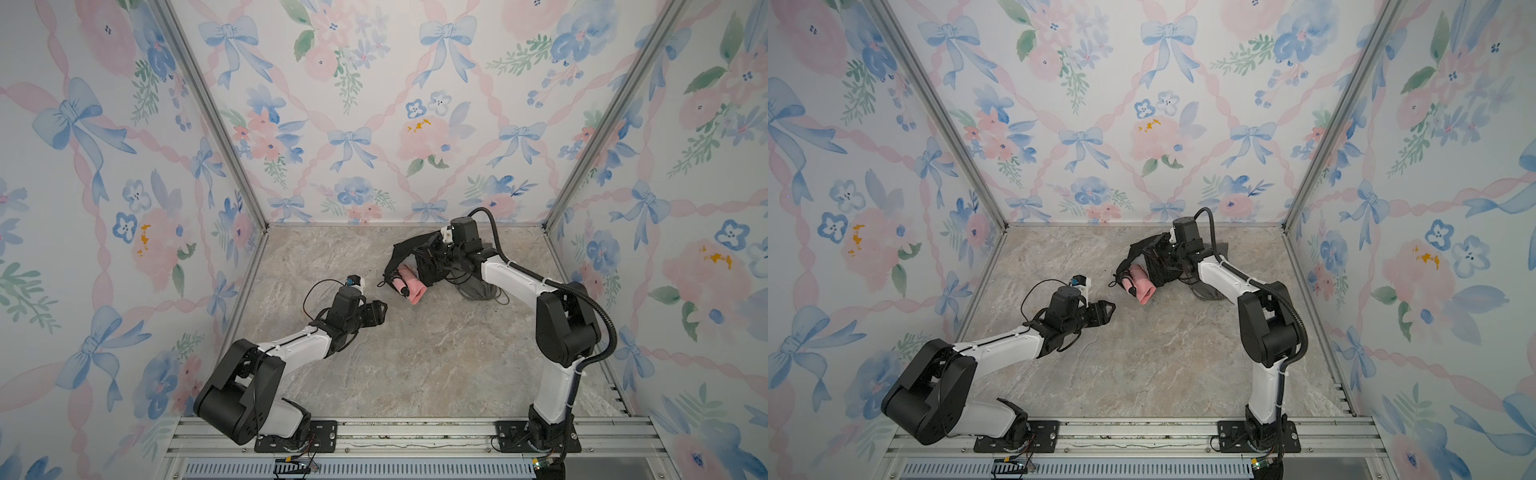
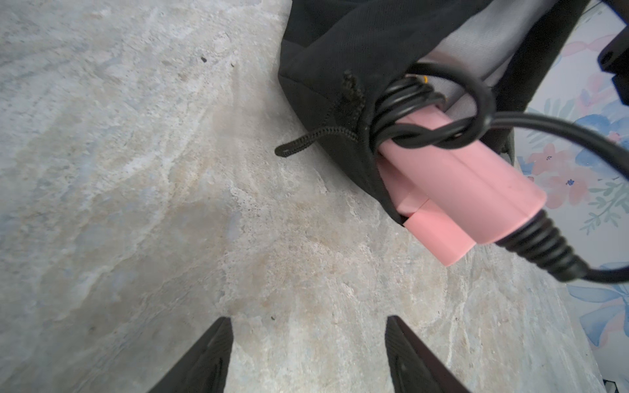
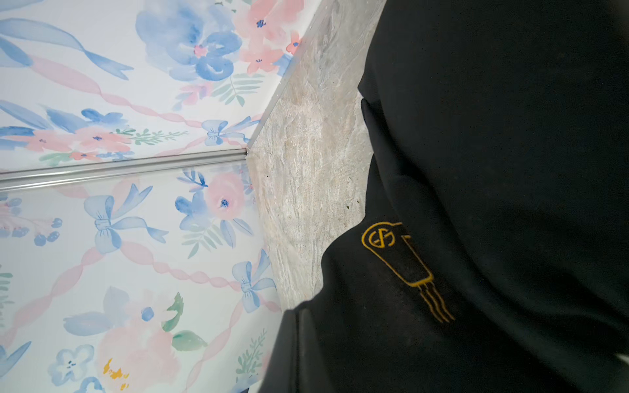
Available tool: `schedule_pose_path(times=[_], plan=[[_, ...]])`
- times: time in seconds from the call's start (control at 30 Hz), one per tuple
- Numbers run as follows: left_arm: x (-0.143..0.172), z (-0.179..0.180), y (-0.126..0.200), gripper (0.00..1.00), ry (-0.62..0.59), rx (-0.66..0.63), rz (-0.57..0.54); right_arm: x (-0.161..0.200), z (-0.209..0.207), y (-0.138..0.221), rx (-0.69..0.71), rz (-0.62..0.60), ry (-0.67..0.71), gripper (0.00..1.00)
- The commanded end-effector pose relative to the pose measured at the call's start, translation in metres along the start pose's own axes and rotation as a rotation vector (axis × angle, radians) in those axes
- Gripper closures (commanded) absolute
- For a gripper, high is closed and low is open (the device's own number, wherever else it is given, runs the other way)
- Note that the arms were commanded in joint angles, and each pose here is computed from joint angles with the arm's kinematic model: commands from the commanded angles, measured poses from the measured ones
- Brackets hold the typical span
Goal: Pack away hair dryers
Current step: Adjust the drawstring bag at the center of the board.
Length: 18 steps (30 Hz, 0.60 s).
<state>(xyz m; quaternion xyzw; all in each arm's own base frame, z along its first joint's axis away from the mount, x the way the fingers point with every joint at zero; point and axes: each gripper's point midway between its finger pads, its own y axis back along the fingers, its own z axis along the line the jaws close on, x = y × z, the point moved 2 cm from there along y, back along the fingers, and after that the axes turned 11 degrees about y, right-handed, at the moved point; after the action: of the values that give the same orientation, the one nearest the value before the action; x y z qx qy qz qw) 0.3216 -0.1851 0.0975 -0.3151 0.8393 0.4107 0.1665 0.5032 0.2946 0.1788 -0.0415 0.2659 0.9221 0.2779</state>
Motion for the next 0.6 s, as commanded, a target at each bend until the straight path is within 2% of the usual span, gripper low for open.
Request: schedule_pose_path(times=[0.0,0.27,0.57], plan=[[-0.012,-0.018,-0.007,0.28,-0.004,0.060,-0.034,-0.018,0.004,0.005,-0.020,-0.059,-0.032,1.00],[-0.023,-0.027,-0.018,0.28,-0.018,0.082,-0.065,-0.018,-0.001,0.000,-0.012,-0.055,-0.067,1.00],[-0.021,-0.031,-0.034,0.29,-0.006,0.101,-0.060,-0.020,-0.002,-0.004,-0.010,-0.058,-0.096,1.00]])
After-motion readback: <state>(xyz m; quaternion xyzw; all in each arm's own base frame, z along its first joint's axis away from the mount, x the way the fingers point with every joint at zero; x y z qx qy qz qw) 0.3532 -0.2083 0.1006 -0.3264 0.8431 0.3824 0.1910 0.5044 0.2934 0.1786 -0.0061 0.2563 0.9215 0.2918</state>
